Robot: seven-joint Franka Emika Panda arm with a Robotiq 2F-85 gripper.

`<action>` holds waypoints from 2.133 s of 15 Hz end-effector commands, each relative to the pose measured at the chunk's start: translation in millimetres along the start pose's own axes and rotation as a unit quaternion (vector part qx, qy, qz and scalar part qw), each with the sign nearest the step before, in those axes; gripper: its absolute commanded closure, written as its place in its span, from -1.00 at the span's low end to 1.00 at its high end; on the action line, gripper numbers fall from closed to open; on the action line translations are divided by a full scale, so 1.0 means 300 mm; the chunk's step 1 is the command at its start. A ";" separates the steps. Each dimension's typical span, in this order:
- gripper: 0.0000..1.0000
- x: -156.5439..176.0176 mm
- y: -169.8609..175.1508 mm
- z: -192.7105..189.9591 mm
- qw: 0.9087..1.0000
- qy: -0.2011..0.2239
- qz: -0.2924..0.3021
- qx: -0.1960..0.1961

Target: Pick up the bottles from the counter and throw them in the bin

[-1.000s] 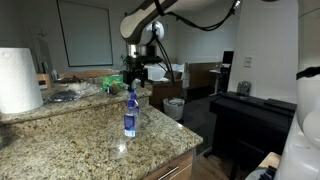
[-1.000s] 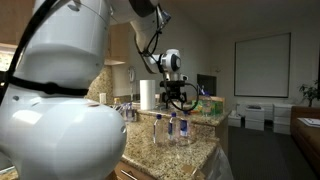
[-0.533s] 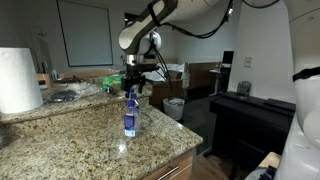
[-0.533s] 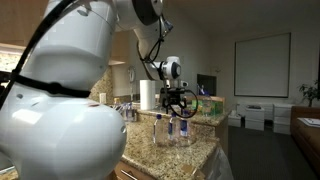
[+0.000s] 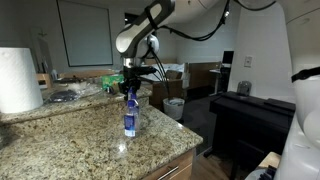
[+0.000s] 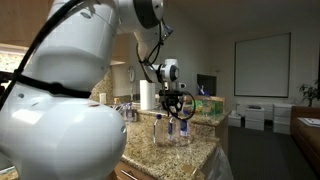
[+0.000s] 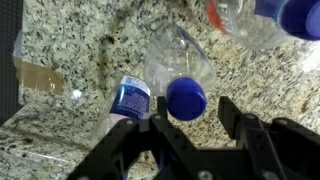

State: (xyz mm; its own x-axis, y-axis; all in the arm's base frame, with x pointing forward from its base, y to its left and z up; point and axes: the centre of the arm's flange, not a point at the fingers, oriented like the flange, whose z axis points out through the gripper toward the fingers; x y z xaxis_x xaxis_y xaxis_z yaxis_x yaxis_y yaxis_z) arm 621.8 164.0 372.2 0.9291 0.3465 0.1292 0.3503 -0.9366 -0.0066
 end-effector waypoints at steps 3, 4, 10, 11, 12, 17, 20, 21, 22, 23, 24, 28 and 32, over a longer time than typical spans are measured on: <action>0.74 -0.012 0.026 -0.022 1.000 0.012 -0.007 -0.007; 0.86 -0.016 0.035 -0.027 1.000 0.011 -0.003 -0.009; 1.00 -0.050 0.165 -0.151 0.999 0.025 0.019 -0.014; 1.00 -0.060 0.205 -0.200 0.999 0.034 0.026 -0.018; 1.00 -0.071 0.244 -0.241 0.998 0.041 0.034 -0.021; 1.00 -0.143 0.442 -0.360 0.996 0.050 0.067 -0.028; 0.46 -0.143 0.419 -0.336 0.998 0.050 0.049 0.002; 0.39 -0.135 0.388 -0.320 0.998 0.050 0.038 0.014; 0.24 -0.123 0.350 -0.304 0.998 0.050 0.026 0.024; 0.13 -0.107 0.302 -0.286 0.998 0.048 0.011 0.035; 0.02 -0.094 0.259 -0.273 0.998 0.046 0.000 0.043; -0.50 -0.052 0.080 -0.212 0.997 0.034 -0.045 0.050; -0.96 -0.042 -0.004 -0.144 0.997 0.002 -0.064 0.032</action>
State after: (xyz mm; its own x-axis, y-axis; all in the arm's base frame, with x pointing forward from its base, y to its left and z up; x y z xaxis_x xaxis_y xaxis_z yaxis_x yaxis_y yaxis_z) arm 606.8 154.3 426.7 0.8853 0.4284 0.1810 0.4480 -0.8900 -0.0849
